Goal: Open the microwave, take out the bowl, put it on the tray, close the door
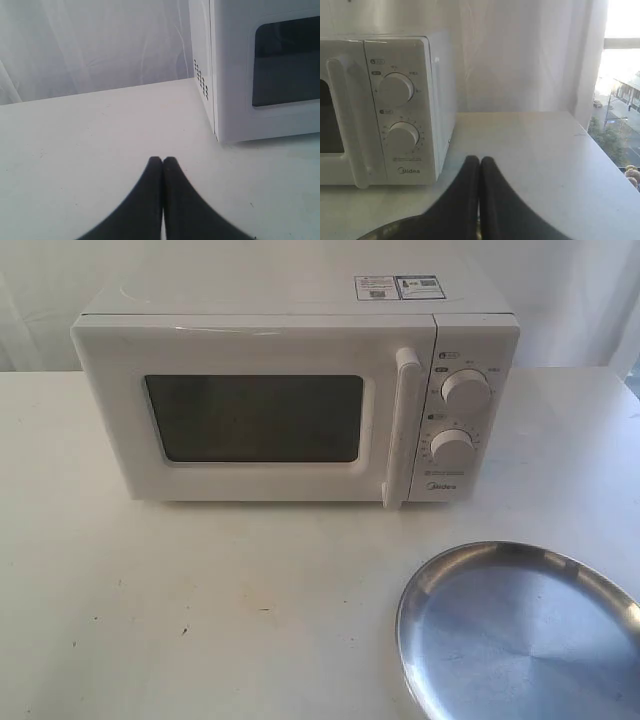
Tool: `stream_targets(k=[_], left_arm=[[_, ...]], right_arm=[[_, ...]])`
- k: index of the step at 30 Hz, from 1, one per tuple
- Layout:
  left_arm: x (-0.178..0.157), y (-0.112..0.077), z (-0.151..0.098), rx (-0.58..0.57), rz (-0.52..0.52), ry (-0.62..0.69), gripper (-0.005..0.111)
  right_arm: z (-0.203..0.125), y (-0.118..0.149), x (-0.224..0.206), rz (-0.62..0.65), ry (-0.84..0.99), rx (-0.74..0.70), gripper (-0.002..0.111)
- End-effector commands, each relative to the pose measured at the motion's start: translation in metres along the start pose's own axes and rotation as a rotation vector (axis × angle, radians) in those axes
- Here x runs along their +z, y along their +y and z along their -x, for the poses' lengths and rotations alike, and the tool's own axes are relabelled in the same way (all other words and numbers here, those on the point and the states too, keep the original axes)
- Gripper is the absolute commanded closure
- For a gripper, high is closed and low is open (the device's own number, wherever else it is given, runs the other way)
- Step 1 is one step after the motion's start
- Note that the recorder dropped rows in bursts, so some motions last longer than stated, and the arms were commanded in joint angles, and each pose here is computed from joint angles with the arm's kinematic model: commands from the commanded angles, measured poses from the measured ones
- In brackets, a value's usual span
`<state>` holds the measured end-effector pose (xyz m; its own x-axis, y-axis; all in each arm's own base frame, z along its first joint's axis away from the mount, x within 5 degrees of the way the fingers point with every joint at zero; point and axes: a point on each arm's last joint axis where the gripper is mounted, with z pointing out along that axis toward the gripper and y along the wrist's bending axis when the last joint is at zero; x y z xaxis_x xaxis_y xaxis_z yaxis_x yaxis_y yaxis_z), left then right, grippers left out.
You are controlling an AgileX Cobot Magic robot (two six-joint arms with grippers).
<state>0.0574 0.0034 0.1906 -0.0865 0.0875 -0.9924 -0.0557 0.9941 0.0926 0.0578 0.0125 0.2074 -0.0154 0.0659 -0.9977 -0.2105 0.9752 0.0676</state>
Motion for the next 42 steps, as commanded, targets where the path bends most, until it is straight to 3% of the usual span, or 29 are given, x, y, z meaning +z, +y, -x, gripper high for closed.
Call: stream_targets(k=[1, 11, 16, 20, 23, 27, 31, 35, 39, 42], left_arm=[[0.0, 0.0, 0.001, -0.006, -0.003, -0.004, 0.107], [0.0, 0.0, 0.001, -0.006, -0.003, -0.004, 0.107], [0.0, 0.0, 0.001, -0.006, -0.003, -0.004, 0.107], [0.0, 0.0, 0.001, -0.006, -0.003, -0.004, 0.107], [0.0, 0.0, 0.001, -0.006, -0.003, -0.004, 0.107], [0.0, 0.0, 0.001, -0.006, -0.003, -0.004, 0.107], [0.0, 0.0, 0.001, -0.006, -0.003, -0.004, 0.107], [0.0, 0.0, 0.001, -0.006, -0.003, -0.004, 0.107], [0.0, 0.0, 0.001, -0.006, -0.003, -0.004, 0.107], [0.0, 0.0, 0.001, -0.006, -0.003, -0.004, 0.107]], right_arm=[[0.001, 0.0, 0.0, -0.002, -0.027, 0.013, 0.108], [0.004, 0.0, 0.0, 0.009, -0.059, 0.33, 0.108], [0.017, 0.0, -0.002, 0.037, -0.195, 0.357, 0.108], [0.022, 0.001, -0.003, 0.076, -0.254, 0.514, 0.108], [0.035, 0.008, -0.008, 0.177, -0.387, 0.41, 0.108], [0.061, 0.033, -0.022, 0.436, -0.513, 0.187, 0.108], [0.099, 0.045, -0.023, 0.516, -0.489, 0.07, 0.108], [0.121, 0.054, 0.006, 0.572, -0.398, 0.008, 0.108], [0.111, 0.058, 0.061, 0.602, -0.249, -0.123, 0.108], [0.08, 0.056, 0.106, 0.598, -0.085, -0.21, 0.108]])
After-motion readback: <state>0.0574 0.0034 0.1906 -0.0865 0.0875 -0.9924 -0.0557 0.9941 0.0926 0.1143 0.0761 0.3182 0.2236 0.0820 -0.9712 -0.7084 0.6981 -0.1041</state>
